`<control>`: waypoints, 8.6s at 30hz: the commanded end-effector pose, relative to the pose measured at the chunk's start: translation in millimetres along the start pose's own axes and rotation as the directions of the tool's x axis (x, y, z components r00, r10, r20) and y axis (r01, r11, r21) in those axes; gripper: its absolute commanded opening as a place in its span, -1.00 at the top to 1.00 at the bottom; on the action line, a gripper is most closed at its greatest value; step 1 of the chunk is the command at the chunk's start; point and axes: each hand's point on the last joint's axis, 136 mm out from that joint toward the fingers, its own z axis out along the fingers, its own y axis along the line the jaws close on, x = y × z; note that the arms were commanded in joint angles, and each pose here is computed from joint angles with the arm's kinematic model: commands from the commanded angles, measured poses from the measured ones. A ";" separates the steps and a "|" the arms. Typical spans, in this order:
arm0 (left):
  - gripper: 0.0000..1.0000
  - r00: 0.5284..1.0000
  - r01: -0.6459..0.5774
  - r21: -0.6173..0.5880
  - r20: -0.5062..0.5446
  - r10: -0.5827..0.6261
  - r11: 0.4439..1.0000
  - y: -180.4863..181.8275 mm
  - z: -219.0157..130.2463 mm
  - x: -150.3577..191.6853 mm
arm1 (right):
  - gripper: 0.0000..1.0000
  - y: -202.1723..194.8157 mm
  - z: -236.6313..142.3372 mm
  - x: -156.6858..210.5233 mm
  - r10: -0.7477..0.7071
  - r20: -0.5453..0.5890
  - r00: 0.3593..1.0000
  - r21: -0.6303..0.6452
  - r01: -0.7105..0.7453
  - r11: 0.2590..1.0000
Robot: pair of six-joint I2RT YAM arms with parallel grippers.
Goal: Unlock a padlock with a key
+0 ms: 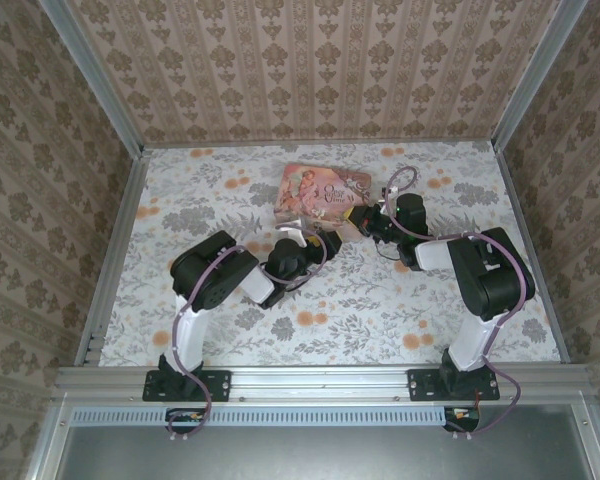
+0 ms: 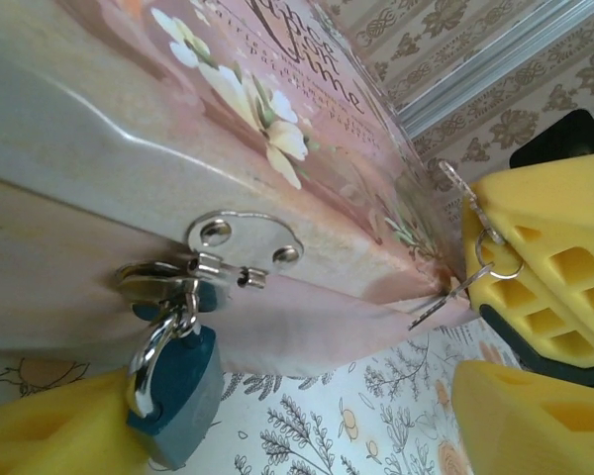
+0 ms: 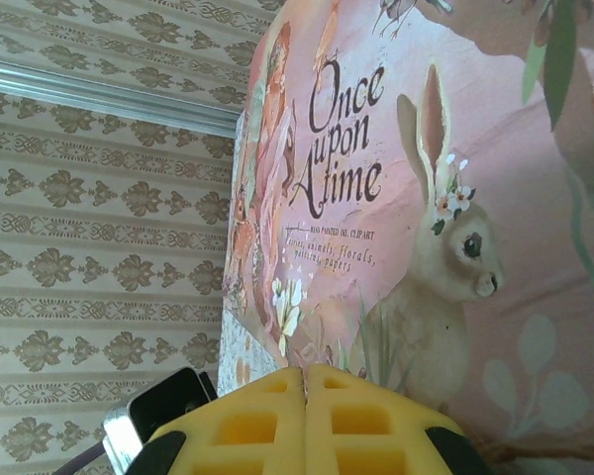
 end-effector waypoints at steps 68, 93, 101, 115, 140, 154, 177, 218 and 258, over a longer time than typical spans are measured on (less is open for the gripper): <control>1.00 0.998 0.046 -0.043 -0.043 -0.048 0.998 33.8 -18.7 -8.3 | 1.00 -12.6 -6.9 16.9 0.074 -0.061 0.995 0.055 -0.070 0.996; 1.00 0.929 0.250 -0.178 -0.234 -0.288 0.952 22.7 -66.2 41.0 | 1.00 5.5 -103.1 125.5 0.004 -0.112 0.994 0.027 -0.001 1.000; 1.00 0.906 0.271 -0.165 -0.288 -0.309 0.948 8.8 -71.0 63.2 | 1.00 -1.0 -101.5 133.7 -0.034 -0.143 0.989 0.040 0.040 0.998; 1.00 0.895 0.308 -0.152 -0.290 -0.340 0.939 -10.1 -77.1 72.0 | 1.00 -8.8 -88.7 125.5 -0.022 -0.152 0.988 0.025 0.027 0.999; 1.00 0.865 0.426 -0.099 -0.248 -0.437 0.899 -28.2 -82.4 65.5 | 1.00 -6.1 -80.2 110.6 -0.057 -0.139 0.989 0.046 0.064 0.997; 1.00 0.864 0.432 -0.084 -0.249 -0.438 0.898 -36.2 -80.5 64.9 | 1.00 -16.2 -60.9 90.2 0.025 -0.148 0.989 0.010 -0.024 1.000; 1.00 0.844 0.507 -0.028 -0.184 -0.503 0.861 -45.9 -73.4 52.1 | 1.00 -2.8 -110.7 142.2 0.144 0.039 0.989 0.068 -0.147 0.987; 1.00 0.839 0.523 -0.020 -0.163 -0.519 0.852 -42.7 -76.5 54.2 | 1.00 -19.5 -57.2 145.8 0.293 0.067 0.954 0.051 -0.296 0.954; 1.00 0.837 0.525 -0.019 -0.171 -0.520 0.851 -45.3 -78.5 58.6 | 1.00 -16.2 -51.2 137.0 0.279 0.087 0.956 0.044 -0.283 0.958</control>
